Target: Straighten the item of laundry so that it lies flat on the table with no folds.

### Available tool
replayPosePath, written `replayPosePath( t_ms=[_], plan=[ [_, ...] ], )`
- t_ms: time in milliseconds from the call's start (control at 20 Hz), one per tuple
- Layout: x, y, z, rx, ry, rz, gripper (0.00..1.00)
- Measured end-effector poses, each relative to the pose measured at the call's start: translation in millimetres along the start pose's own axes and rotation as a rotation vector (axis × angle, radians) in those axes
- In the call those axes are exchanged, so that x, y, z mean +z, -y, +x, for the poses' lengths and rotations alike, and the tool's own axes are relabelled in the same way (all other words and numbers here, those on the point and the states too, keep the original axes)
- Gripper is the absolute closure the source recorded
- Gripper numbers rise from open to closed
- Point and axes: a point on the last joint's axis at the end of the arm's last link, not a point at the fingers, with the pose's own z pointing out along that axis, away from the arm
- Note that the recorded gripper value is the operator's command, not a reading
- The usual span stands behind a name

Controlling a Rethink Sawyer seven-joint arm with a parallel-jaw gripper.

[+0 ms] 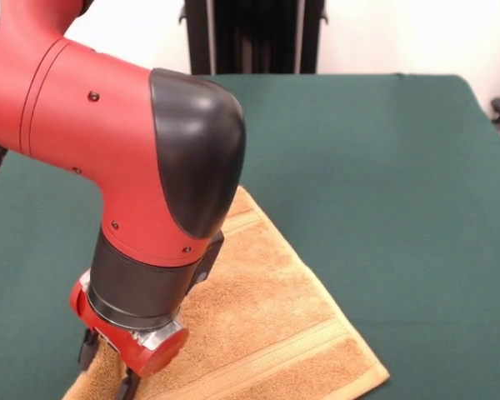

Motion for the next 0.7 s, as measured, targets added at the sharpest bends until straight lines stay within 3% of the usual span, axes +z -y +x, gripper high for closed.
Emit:
replayPosePath(
  t_ms=[400,700],
  plan=[
    [-6,-2,1,0.056,-0.061,-0.035,0.0],
    [-17,8,10,0.12,-0.154,-0.059,0.0]
  ],
)
